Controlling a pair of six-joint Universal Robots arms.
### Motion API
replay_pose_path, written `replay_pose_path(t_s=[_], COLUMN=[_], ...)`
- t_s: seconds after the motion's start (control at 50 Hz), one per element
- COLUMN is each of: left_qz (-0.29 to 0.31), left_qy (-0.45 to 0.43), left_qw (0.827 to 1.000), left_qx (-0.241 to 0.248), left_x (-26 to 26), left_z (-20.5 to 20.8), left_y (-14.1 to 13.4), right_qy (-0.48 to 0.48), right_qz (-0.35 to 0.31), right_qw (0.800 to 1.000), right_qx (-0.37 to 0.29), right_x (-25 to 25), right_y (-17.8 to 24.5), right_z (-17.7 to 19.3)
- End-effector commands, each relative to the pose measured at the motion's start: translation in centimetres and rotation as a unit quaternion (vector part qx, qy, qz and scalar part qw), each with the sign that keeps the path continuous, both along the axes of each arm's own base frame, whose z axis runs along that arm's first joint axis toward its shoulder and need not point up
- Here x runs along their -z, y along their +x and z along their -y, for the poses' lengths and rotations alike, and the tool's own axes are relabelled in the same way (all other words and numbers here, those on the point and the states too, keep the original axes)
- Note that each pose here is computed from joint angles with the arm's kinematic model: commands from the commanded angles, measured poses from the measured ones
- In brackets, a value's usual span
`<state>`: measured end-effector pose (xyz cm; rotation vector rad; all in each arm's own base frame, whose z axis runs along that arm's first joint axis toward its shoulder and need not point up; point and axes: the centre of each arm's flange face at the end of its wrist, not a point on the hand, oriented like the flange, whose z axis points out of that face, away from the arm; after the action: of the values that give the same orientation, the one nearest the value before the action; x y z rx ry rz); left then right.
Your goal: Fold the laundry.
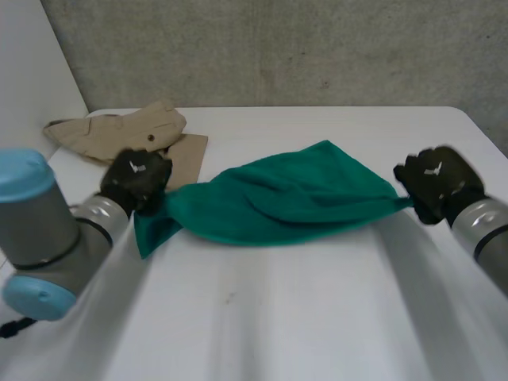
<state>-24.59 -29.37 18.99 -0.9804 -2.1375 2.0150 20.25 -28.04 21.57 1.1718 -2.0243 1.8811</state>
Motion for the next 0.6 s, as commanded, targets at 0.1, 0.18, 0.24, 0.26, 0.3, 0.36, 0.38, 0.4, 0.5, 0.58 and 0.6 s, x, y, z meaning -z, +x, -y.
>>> replay_pose_path(t_s=[0.1,0.18,0.24,0.26,0.3,0.36,0.38,0.4,0.5,0.58,0.6], left_qz=[-0.04,-0.039,-0.036,-0.034,-0.032,-0.024,-0.02,-0.016,0.025,0.049,0.048], left_qy=[-0.058,-0.066,-0.063,-0.058,-0.047,-0.016,-0.002,0.012,0.084,0.084,0.077], left_qw=[0.997,0.996,0.996,0.997,0.997,0.999,0.999,0.999,0.995,0.995,0.996], left_qx=[-0.022,-0.038,-0.045,-0.046,-0.045,-0.042,-0.041,-0.042,-0.036,-0.022,-0.019], left_x=[-13.7,-15.9,-16.1,-15.9,-15.4,-13.4,-12.4,-11.6,-5.9,-3.9,-3.8], left_z=[-3.8,-4.2,-4.2,-4.1,-3.9,-3.2,-2.8,-2.4,0.5,3.2,3.8], left_y=[2.6,3.7,4.2,4.3,4.3,4.1,4.0,3.9,2.8,1.4,0.9], right_qy=[-0.096,-0.113,-0.097,-0.09,-0.057,-0.021,-0.001,0.008,0.044,0.056,0.04], right_qz=[-0.03,-0.03,-0.035,-0.037,-0.05,-0.07,-0.085,-0.091,-0.122,-0.13,-0.132], right_qw=[0.995,0.993,0.994,0.995,0.997,0.997,0.996,0.996,0.992,0.99,0.99], right_qx=[0.014,0.022,0.018,0.017,0.014,0.011,0.01,0.009,0.004,0.026,0.035], right_x=[-12.9,-16.0,-16.7,-16.5,-15.2,-13.0,-11.6,-11.0,-7.5,-5.3,-4.7], right_y=[-1.4,-1.8,-1.8,-1.8,-1.7,-1.6,-1.5,-1.5,-1.1,-1.0,-0.6], right_z=[-0.8,-0.9,-1.3,-1.2,-0.4,0.9,1.7,2.0,3.9,6.5,7.6])
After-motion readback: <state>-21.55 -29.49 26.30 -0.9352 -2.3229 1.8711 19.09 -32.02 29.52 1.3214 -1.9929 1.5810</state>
